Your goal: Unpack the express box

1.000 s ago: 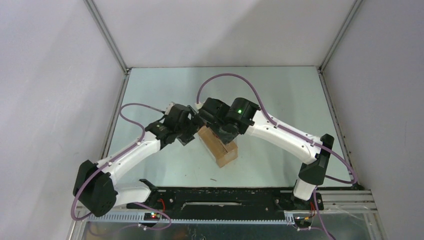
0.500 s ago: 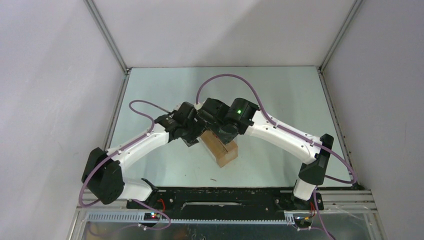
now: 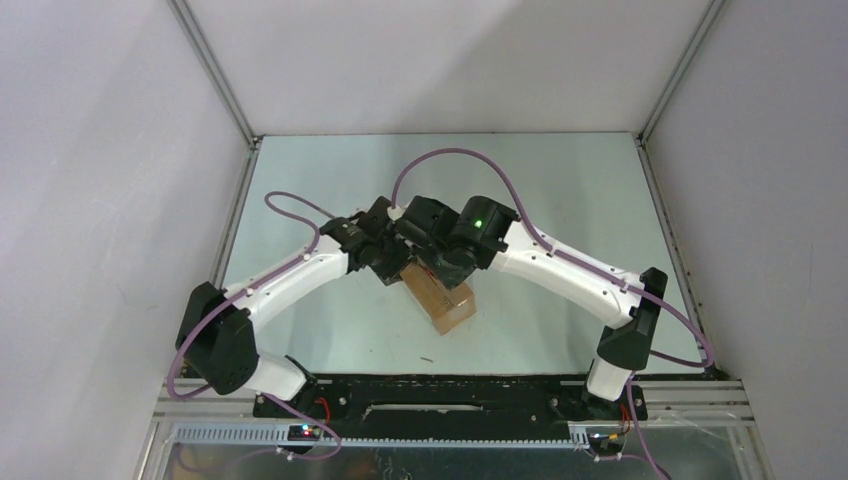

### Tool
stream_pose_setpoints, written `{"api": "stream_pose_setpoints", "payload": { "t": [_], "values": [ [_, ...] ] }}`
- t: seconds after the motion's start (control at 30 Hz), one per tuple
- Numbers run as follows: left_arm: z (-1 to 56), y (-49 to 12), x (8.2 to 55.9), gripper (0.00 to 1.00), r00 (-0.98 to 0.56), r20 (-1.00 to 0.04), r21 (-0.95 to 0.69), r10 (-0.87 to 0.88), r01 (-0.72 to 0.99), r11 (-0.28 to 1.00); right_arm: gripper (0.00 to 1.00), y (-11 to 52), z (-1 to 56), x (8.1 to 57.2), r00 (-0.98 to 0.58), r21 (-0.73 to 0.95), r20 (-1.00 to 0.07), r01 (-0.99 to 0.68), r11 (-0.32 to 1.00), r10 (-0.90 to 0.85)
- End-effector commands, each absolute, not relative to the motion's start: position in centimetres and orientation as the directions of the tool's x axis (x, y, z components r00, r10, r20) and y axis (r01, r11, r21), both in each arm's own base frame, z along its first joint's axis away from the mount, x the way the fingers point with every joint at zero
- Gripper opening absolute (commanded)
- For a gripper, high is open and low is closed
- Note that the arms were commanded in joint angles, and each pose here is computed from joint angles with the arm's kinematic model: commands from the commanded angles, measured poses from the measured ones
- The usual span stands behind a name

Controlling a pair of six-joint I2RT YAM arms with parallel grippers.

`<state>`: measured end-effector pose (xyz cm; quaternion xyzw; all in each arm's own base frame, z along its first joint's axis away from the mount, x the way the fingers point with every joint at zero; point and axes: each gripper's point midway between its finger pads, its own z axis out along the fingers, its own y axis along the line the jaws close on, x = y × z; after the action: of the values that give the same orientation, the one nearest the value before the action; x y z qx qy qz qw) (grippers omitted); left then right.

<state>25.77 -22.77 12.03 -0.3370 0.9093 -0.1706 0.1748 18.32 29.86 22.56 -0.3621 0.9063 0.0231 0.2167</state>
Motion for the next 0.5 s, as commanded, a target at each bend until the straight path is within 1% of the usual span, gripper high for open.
{"api": "stream_pose_setpoints", "payload": {
  "t": [0.0, 0.07, 0.1, 0.47],
  "values": [
    [13.2, -22.1, 27.0, 0.41, -0.658, -0.261, -0.422, -0.707, -0.581, 0.696, 0.00, 29.5, 24.6, 17.5, -0.637, -0.082, -0.443, -0.672, 0.736, -0.631],
    [13.3, -21.9, 27.2, 0.35, -0.646, -0.269, -0.427, -0.714, -0.585, 0.690, 0.00, 29.4, 24.6, 17.3, -0.641, -0.074, -0.439, -0.672, 0.737, -0.630],
    [13.4, -22.0, 27.3, 0.35, -0.644, -0.271, -0.429, -0.715, -0.584, 0.689, 0.00, 29.3, 24.7, 17.1, -0.644, -0.070, -0.436, -0.672, 0.737, -0.629],
    [14.9, -21.6, 28.5, 0.33, -0.605, -0.315, -0.451, -0.731, -0.582, 0.676, 0.00, 27.8, 24.3, 16.2, -0.671, -0.076, -0.392, -0.658, 0.749, -0.629]
  ]
}}
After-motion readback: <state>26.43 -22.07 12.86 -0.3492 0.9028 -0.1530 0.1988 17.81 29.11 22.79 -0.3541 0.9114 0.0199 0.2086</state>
